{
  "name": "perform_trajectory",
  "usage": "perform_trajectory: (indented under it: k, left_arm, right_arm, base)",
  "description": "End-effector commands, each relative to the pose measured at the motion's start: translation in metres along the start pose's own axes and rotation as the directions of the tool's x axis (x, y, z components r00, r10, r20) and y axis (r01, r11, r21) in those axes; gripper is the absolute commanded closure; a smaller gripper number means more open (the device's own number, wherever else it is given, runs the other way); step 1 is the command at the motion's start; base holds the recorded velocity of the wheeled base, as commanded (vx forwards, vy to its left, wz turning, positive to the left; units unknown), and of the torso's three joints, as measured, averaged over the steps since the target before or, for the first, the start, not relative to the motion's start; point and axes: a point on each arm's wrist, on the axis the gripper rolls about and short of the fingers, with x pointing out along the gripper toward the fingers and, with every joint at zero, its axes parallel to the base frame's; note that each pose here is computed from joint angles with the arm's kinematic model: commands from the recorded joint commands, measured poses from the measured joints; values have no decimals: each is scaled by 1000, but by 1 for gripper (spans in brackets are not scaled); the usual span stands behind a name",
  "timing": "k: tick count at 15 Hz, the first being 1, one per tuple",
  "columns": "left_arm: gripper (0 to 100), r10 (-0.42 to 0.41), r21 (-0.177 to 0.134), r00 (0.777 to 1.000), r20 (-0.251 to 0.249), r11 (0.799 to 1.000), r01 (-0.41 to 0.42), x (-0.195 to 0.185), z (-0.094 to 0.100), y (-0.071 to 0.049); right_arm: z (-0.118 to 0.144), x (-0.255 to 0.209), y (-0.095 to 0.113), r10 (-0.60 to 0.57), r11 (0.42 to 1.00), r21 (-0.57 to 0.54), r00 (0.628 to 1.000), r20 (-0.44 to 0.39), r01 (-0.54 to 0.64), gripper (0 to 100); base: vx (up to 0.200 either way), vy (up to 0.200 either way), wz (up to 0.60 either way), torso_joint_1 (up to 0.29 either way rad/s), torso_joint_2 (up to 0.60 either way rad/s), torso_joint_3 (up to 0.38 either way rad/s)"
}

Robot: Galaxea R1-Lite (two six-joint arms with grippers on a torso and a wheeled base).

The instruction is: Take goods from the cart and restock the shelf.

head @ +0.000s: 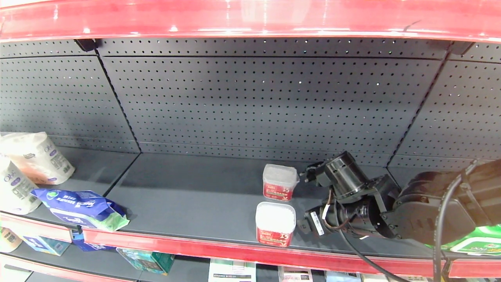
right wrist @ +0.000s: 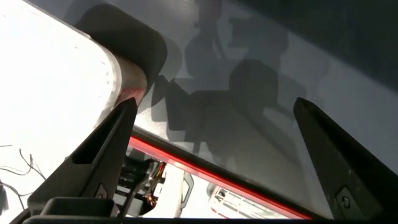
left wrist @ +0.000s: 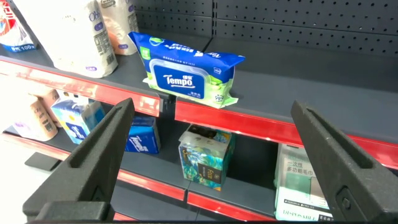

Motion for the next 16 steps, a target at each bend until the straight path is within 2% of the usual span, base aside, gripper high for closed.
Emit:
perform_trajectory:
  k: [1,6,8,9,11,14,15,16]
  left_arm:
    - [0,0,0,1000,-2,1000,0,0,0,0]
    - [0,0,0,1000,-2,1000,0,0,0,0]
    - [0,0,0,1000,-2,1000,0,0,0,0]
    - [0,0,0,1000,-2,1000,0,0,0,0]
    - [0,0,0,1000,0,1000,0,0,0,0]
    - [0,0,0,1000,-2,1000,0,0,0,0]
    - [0,0,0,1000,0,1000,0,0,0,0]
    - [0,0,0,1000,-2,1000,0,0,0,0]
  right_arm:
    - [-1,-1,1,3,1000,-3,1000,0,-3,0]
    - [-1,-1,-2,-4,1000,2,1000,-2,4,0]
    - [-3,-3,-16,-28,1000,2,1000,-4,28,0]
    - [-3,-13,-33,-53,998,-30,998,14,54,0]
    - [-13,-37,-53,-72,997,-38,996,48,73,0]
    - [-65,-113,-101,-112,992,-30,974,195,120,0]
    - [-80,-125,-106,-109,992,-29,967,228,119,0]
    - [-120,-160,-110,-73,996,-13,926,371,83,0]
  base:
    - [0,0,0,0,0,0]
    - [0,0,0,0,0,0]
    - [0,0,0,0,0,0]
    - [0,0,0,0,0,0]
    - [0,0,0,0,0,0]
    - [0,0,0,0,0,0]
    - [0,0,0,0,0,0]
    - [0,0,0,0,0,0]
